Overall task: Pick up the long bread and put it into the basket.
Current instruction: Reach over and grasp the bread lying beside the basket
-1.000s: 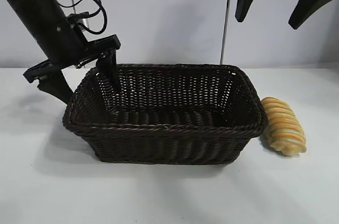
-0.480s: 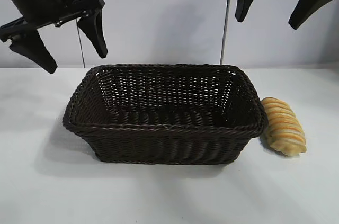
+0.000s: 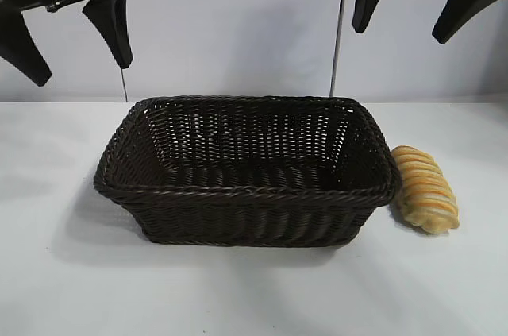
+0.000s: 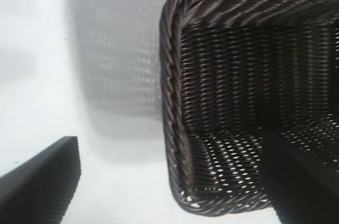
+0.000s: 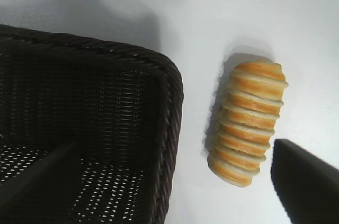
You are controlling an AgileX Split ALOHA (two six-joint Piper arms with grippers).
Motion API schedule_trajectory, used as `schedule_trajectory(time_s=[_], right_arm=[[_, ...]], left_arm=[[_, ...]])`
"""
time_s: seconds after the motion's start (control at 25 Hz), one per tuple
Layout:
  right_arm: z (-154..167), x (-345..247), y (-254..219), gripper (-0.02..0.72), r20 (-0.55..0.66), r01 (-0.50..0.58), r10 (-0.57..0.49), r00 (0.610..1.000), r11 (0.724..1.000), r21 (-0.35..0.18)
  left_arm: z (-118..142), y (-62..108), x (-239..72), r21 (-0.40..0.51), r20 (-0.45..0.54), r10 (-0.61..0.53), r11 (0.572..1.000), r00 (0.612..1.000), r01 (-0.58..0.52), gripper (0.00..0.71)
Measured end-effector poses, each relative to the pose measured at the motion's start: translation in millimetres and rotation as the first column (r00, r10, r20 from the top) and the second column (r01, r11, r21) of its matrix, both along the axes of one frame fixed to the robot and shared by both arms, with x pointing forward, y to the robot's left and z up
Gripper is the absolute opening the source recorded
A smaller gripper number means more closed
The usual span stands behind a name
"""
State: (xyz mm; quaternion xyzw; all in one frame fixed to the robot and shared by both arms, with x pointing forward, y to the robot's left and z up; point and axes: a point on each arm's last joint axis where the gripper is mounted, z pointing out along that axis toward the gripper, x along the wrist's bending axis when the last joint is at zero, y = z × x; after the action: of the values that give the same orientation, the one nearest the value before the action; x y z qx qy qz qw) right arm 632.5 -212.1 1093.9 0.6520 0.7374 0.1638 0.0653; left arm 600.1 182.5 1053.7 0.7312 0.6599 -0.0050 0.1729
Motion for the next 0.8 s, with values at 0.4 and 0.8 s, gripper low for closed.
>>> schedule_trajectory(time_s=[0.4,0.8], right_arm=[[0.0,0.0,0.2,0.695,0.000,0.000,0.000,1.000,1.000,0.002],[0.2,-0.3,1.4,0.695,-0.007,0.022,-0.022,1.000,0.999,0.023]], left_arm=[[0.1,-1.2,-1.1,-0.020,-0.020,0.024,1.000,1.000,-0.025,0.661],[0.5,-1.6,0.3,-0.034,-0.016,0.065,0.997,0.998,-0.066,0.661]])
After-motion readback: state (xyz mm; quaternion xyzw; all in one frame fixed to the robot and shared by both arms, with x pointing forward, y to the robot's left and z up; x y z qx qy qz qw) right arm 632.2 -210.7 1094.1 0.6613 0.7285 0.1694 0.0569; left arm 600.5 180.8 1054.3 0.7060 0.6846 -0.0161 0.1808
